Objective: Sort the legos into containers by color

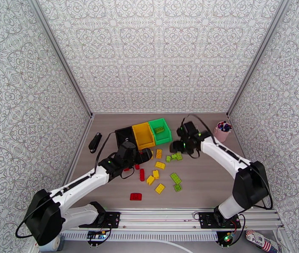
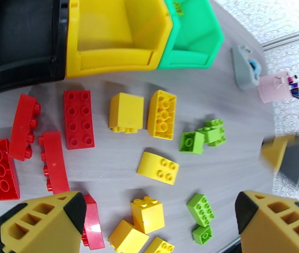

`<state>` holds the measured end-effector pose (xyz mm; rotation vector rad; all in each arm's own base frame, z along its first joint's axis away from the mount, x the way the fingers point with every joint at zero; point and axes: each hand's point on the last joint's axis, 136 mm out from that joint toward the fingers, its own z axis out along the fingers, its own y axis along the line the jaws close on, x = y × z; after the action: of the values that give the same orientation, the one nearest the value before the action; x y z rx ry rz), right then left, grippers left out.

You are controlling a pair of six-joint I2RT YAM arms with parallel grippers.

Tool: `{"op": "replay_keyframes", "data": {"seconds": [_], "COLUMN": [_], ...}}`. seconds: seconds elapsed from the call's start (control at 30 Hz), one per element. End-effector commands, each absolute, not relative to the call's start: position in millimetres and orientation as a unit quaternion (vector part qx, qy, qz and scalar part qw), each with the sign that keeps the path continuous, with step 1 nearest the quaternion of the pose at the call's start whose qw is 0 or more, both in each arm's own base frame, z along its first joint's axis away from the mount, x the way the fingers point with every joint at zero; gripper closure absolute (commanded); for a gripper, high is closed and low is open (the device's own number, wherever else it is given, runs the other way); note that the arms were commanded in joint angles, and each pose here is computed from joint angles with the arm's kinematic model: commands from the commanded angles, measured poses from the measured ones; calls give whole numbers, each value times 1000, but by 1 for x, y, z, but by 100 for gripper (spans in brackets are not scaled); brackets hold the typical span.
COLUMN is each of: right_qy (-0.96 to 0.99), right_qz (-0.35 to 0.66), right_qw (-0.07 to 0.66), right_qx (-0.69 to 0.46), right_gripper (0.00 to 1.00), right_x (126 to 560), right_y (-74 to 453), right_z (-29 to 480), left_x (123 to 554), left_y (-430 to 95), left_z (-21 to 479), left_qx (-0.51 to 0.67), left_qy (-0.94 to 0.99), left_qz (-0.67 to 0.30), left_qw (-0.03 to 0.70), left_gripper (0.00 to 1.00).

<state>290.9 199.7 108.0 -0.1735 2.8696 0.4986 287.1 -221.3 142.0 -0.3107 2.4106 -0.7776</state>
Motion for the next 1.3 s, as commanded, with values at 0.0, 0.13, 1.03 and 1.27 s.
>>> {"op": "replay_keyframes", "data": {"seconds": [0.0,0.13,1.03,1.27], "right_qy": [981,981,989,990], "right_qz": [155,150,6,-9], "right_qw": [82,65,36,59], "right_qx": [-90,-107,-141,-130], "right_gripper": [29,28,53,67], "right_x": [253,227,227,242], "right_y": [199,205,201,200], "right_z": [91,77,16,22], "left_x": [287,289,266,271], "left_y": [-222,-222,-197,-210], "left_z": [134,134,122,126], "left_qx": [-127,-133,-165,-146], "left_qy": [906,904,900,902], "left_qz": [-282,-283,-280,-289], "left_qw": [290,292,291,285], "left_gripper": [1,1,1,1]}}
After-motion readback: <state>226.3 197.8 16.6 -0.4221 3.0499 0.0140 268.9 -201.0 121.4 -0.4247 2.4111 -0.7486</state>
